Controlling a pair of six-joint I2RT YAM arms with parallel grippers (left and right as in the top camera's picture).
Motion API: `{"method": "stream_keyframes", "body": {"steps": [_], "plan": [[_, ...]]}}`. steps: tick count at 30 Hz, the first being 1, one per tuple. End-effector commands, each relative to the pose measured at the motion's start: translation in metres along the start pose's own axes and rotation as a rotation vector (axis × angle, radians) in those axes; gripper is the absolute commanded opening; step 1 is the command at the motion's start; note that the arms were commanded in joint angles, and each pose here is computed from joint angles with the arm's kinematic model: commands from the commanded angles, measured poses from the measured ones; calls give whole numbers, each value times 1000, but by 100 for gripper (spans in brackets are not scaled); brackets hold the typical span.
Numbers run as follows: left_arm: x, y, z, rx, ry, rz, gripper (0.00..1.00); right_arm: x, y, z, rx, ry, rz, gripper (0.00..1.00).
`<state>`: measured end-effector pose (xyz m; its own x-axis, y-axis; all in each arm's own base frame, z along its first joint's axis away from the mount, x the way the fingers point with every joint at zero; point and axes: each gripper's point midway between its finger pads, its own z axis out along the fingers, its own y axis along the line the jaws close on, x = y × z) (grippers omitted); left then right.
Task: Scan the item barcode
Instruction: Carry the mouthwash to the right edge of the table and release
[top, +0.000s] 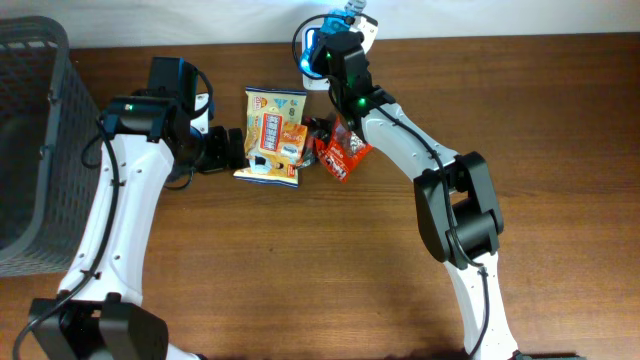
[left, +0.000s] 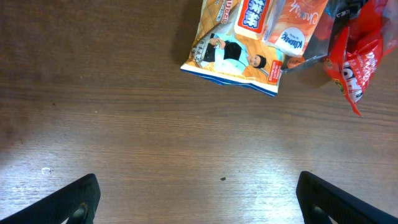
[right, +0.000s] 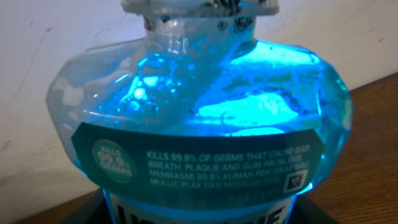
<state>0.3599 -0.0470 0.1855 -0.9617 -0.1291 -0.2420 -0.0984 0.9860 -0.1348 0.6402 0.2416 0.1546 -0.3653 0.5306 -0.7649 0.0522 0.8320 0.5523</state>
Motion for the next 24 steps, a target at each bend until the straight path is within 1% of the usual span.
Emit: {"method": "stream_keyframes", "body": {"steps": [1, 3, 5, 6, 7, 8, 9, 11, 13, 14, 15, 16, 17, 18, 19, 22, 23, 24], "plan": [[-1, -1, -1, 8, -1, -7, 99, -28, 11, -5, -17, -65, 24, 41], [-1, -1, -1, 8, -1, -7, 99, -31, 11, -5, -21, -76, 27, 40], [-1, -1, -1, 8, -1, -7, 99, -51, 9, -7, -23, -105, 39, 40], [-1, -1, -1, 8, -1, -7, 99, -76, 2, -14, -21, -120, 51, 37], [-1, -1, -1, 8, -1, -7, 99, -94, -3, -20, -22, -123, 57, 38], [-1, -1, -1, 8, -1, -7, 99, -121, -20, -31, 5, -125, 68, 37], [-1, -1, -1, 8, -1, -7, 99, -156, -55, -49, 93, -123, 82, 36], [-1, -1, -1, 8, -1, -7, 99, -196, -123, -83, 259, -100, 114, 36], [-1, -1, -1, 8, -1, -7, 99, -218, -222, -129, 495, -34, 180, 36], [-1, -1, -1, 8, -1, -7, 99, -219, -261, -146, 585, -3, 213, 36], [-1, -1, -1, 8, -1, -7, 99, -217, -331, -185, 750, 57, 288, 36], [-1, -1, -1, 8, -1, -7, 99, -214, -371, -209, 838, 83, 338, 36], [-1, -1, -1, 8, -1, -7, 99, -210, -422, -244, 946, 108, 412, 36], [-1, -1, -1, 8, -1, -7, 99, -205, -462, -277, 1027, 113, 482, 36], [-1, -1, -1, 8, -1, -7, 99, -201, -489, -299, 1072, 119, 504, 36], [-1, -1, -1, 8, -1, -7, 99, -192, -550, -346, 1158, 107, 540, 37], [-1, -1, -1, 8, -1, -7, 99, -191, -566, -358, 1173, 103, 533, 37], [-1, -1, -1, 8, -1, -7, 99, -190, -578, -365, 1185, 98, 535, 40]]}}
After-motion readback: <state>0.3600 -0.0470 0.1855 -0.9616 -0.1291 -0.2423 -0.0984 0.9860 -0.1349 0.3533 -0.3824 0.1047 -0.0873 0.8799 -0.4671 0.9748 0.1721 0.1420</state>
